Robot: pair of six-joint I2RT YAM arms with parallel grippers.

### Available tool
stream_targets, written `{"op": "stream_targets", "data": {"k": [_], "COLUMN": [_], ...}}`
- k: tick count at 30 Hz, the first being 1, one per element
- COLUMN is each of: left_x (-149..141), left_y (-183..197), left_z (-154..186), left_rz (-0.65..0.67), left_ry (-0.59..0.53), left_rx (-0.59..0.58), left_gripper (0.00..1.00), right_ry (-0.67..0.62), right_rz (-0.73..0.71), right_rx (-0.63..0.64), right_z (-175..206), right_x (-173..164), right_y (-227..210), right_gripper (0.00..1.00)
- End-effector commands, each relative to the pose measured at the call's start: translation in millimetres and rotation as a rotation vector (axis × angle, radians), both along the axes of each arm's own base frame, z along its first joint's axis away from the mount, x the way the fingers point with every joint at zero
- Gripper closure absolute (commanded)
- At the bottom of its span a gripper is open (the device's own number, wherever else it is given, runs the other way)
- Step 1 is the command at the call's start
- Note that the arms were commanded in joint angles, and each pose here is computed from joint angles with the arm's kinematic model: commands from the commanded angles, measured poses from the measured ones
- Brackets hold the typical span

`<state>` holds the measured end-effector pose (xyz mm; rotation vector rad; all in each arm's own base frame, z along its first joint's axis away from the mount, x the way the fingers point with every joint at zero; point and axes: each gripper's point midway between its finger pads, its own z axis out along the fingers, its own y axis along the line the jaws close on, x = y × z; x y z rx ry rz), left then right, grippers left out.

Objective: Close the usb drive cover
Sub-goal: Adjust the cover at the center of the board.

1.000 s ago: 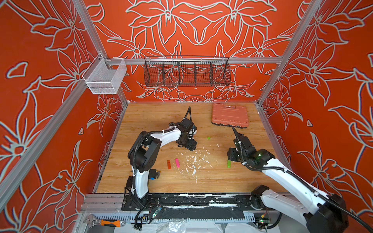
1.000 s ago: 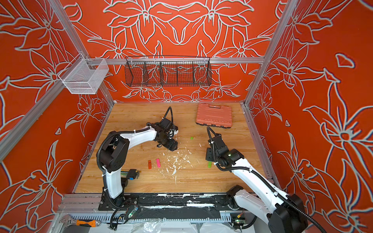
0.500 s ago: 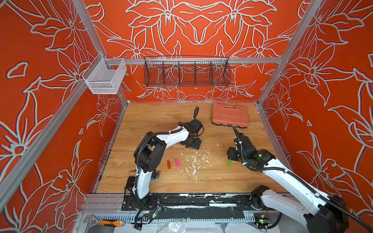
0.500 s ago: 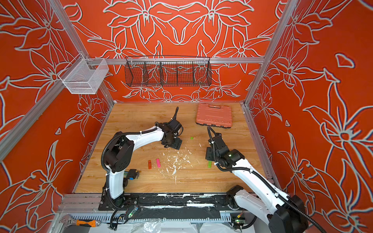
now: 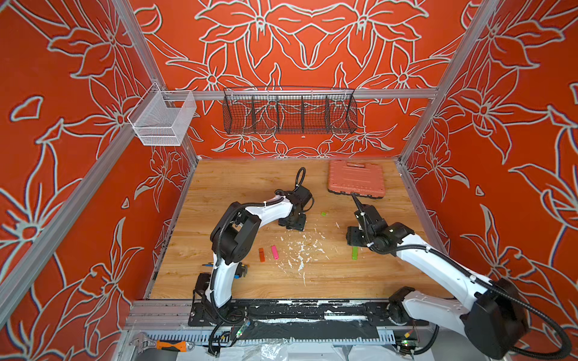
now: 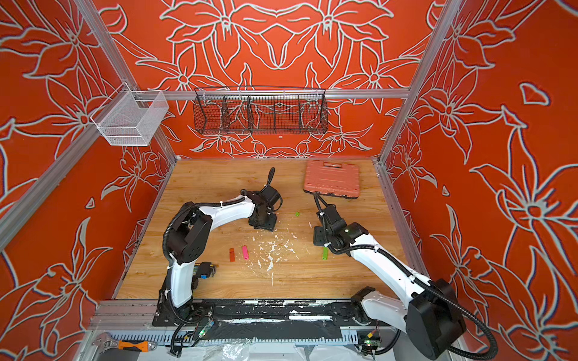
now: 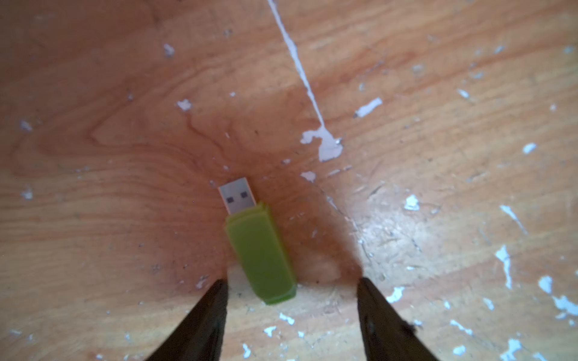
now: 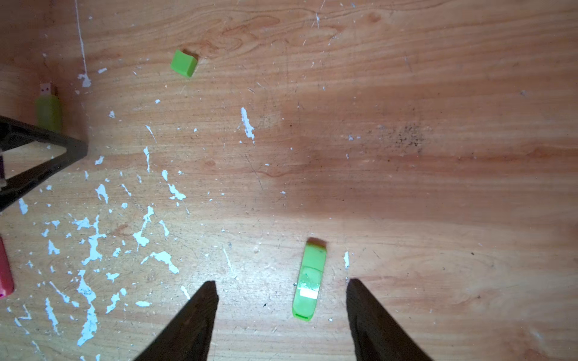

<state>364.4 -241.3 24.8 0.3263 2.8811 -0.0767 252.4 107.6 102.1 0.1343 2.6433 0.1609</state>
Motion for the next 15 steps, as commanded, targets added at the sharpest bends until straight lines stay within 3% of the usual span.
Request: {"op": "stream_targets", "data": {"k": [1,9,15], "left_x": [4,15,9], "left_y": [6,11,9], "left_z": [-10,-14,-16], "left_rz": [0.029,0.049,0.026], "left_ry": [0.018,0.021,0.044], "left_rx": [0.011,-0.013,-0.024], "left_gripper": [0.41,0.43,0.67], "right_ry": [-0.011,-0.023,-0.041], "right_rz": [0.016,0.029,0.014], "right_rx": [-0.014,-0.024,-0.025], "right_z": [6,7,2], "right_x": [7,33,59], "right_y": [4,17,28], "right_gripper": [0.32,0.32,0.32]}}
